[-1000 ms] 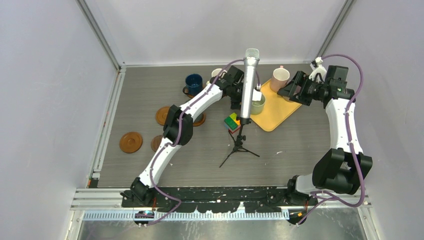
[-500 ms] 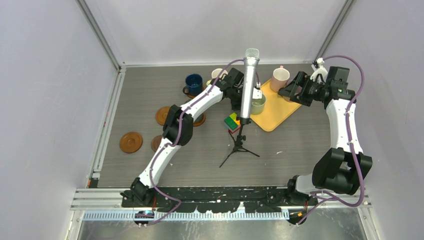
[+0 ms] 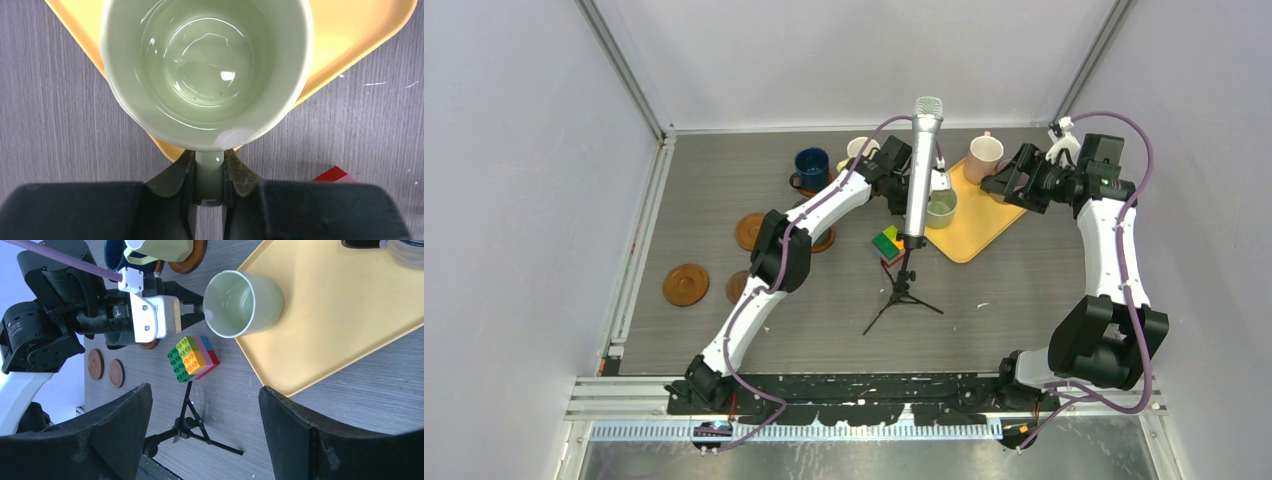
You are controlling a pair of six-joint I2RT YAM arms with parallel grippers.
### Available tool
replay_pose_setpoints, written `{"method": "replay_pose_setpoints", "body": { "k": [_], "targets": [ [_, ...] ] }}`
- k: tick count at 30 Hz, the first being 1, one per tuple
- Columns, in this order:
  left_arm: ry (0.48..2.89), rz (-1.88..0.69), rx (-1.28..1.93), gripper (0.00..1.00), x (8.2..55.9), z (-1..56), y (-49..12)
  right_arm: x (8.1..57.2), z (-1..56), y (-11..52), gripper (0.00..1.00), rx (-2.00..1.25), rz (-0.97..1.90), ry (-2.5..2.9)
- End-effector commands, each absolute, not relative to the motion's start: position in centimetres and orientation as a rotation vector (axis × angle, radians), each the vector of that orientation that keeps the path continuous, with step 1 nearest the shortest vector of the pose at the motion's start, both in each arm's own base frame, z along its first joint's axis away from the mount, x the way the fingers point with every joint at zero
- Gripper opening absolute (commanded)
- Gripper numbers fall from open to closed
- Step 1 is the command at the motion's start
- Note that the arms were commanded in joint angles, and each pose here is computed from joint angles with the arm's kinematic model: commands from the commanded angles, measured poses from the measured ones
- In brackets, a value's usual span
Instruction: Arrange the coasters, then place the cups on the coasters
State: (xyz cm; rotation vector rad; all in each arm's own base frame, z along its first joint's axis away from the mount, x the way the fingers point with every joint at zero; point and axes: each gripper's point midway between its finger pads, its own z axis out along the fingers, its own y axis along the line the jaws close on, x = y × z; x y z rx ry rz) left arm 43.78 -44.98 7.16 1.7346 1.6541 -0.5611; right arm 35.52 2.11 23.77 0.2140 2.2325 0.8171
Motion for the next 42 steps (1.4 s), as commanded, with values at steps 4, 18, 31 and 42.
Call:
{"method": "replay_pose_setpoints", "body": {
  "k": [4,18,31,42],
  "targets": [
    [1.626,-0.549,1.510,0.00,45.8,13.8,-46.4,35.5,25.5,2.1,0.82,0.177,0.810,2.170],
    [1.663,-0.817,1.041,0.00,48.1,26.2,-43.8,35.5,25.6,1.7,0.82,0.192,0.804,2.156],
    [1.752,-0.786,0.821,0.00,47.6,35.1,-30.3,35.4,25.7,1.8,0.84,0.196,0.820,2.149],
    [1.883,-0.521,0.712,0.00,42.5,33.6,-12.6,35.6,24.5,2.1,0.87,0.207,0.840,2.169]
  ]
}}
